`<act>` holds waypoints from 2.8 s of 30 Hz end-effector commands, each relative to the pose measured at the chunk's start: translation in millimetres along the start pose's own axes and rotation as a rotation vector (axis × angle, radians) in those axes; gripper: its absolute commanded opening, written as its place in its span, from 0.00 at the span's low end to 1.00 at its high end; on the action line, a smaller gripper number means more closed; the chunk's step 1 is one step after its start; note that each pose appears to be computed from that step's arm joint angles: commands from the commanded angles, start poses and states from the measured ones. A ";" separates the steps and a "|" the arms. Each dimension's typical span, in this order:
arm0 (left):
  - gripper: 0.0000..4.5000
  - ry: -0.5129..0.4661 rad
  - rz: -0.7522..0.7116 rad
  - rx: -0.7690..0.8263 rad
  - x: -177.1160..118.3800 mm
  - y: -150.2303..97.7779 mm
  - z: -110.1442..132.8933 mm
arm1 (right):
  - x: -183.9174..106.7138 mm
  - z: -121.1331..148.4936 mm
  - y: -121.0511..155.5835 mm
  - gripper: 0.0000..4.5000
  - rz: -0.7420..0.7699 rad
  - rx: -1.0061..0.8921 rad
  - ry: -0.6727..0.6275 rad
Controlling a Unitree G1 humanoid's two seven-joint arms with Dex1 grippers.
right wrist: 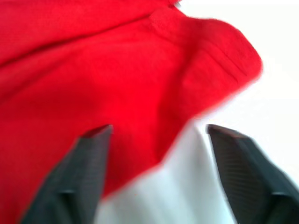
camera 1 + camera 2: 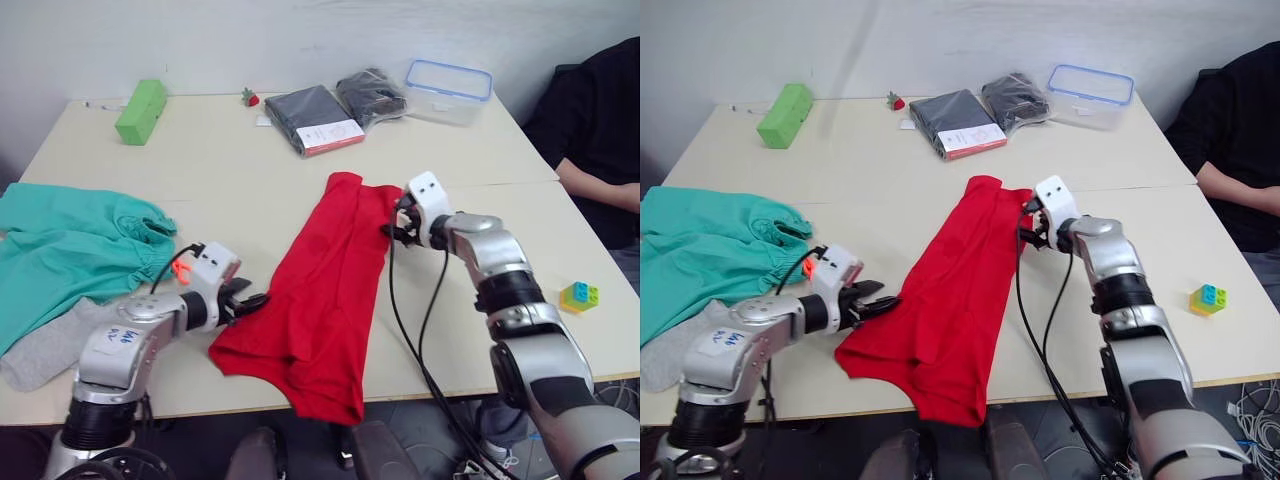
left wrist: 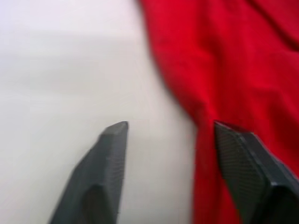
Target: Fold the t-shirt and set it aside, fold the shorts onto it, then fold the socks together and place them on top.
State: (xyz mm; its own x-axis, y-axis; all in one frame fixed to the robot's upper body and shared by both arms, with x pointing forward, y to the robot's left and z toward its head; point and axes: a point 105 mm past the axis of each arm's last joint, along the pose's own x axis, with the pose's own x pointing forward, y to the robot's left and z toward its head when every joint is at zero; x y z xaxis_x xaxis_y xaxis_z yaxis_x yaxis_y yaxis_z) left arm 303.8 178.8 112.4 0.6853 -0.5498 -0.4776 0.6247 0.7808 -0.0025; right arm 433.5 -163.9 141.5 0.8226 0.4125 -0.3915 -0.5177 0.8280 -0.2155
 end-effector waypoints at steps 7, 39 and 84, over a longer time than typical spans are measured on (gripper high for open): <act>0.99 -0.064 -0.010 0.139 -0.6 37.4 40.7 | -68.6 5.7 42.9 1.00 0.217 0.013 -0.066; 0.73 -0.019 -0.319 0.119 125.5 2.4 91.4 | -95.3 -65.9 143.7 0.66 0.516 0.374 0.176; 0.00 -0.137 -0.187 0.001 64.1 9.0 59.5 | -81.6 -50.8 93.8 0.09 0.642 0.093 0.131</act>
State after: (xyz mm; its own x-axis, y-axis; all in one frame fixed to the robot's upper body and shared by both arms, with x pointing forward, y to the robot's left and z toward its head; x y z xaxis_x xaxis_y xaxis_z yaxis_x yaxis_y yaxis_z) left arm 375.3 135.8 121.6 0.5922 -0.7114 -0.3784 0.7319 0.6714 -0.1166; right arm 304.8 -142.7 100.4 0.3274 0.7725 -0.5441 -0.8495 0.4928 0.1884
